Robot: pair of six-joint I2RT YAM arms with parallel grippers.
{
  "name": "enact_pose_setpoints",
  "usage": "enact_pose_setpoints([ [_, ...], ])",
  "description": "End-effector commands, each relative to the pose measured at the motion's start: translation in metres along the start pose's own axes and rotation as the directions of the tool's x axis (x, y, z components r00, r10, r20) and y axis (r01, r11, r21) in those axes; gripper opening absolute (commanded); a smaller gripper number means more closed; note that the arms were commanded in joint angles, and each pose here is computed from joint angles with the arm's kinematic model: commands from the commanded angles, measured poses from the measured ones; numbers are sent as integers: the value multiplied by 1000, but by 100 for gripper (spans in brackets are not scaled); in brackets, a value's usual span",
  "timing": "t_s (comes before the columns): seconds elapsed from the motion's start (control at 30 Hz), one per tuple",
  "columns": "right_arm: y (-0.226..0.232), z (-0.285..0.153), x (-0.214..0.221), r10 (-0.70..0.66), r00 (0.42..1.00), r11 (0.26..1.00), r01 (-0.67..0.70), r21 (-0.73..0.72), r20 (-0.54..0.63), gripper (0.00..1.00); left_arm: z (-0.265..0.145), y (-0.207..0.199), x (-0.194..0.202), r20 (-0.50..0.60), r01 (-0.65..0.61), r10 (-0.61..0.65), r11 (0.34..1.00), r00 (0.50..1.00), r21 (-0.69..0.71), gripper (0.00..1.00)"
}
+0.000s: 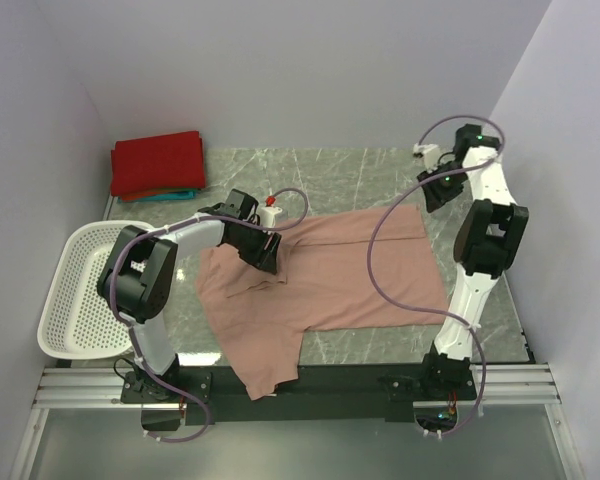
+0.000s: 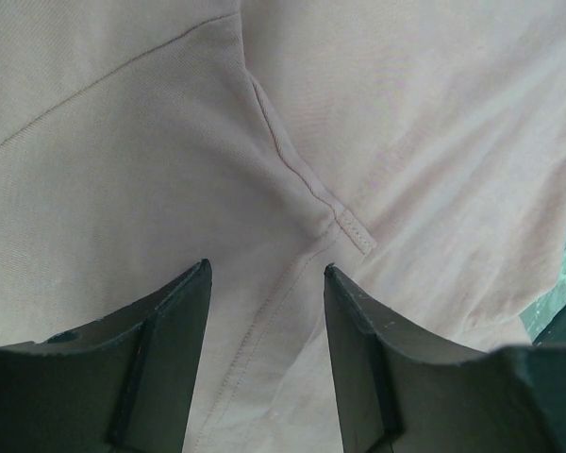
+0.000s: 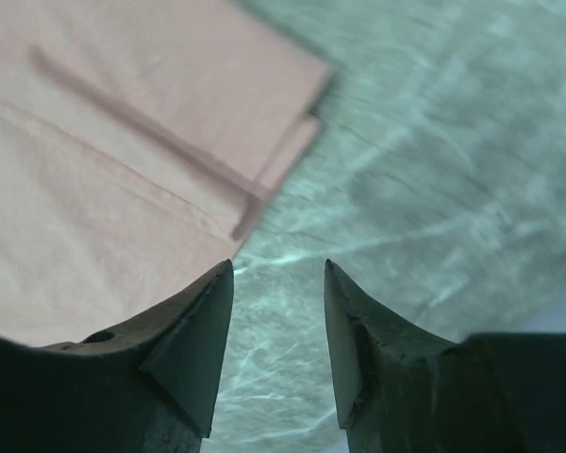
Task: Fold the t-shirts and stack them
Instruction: Fold the tshirt
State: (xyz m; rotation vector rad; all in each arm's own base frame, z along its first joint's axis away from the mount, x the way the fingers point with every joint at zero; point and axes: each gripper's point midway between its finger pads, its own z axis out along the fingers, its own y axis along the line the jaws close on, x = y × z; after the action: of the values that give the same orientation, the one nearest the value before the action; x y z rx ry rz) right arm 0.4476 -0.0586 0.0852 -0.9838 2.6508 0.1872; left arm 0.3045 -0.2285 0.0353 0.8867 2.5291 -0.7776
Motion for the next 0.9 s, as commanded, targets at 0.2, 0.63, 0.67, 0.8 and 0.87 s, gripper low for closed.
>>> enact_pose_setpoints([
  [0.2, 16, 5, -10, 438, 898, 886, -425, -186, 35, 55, -3, 0, -13, 18, -16, 16, 1000, 1000, -12, 57],
  [0.63, 16, 39, 2, 543, 839, 823, -536, -186, -17, 57, -2, 0, -8, 9, -3, 3, 1000, 1000, -19, 57],
  [0.67, 14, 42, 4, 546, 838, 822, -540, -181, -22, 57, -2, 1, -7, 8, -2, 2, 1000, 1000, -20, 57],
  [0.8, 15, 48, 4, 554, 832, 814, -547, -192, -24, 56, -2, 1, -5, 3, -1, 1, 1000, 1000, -22, 57],
  [0.87, 18, 48, 3, 559, 828, 807, -552, -210, -27, 52, -2, 2, -4, 0, 0, 0, 1000, 1000, -24, 57],
])
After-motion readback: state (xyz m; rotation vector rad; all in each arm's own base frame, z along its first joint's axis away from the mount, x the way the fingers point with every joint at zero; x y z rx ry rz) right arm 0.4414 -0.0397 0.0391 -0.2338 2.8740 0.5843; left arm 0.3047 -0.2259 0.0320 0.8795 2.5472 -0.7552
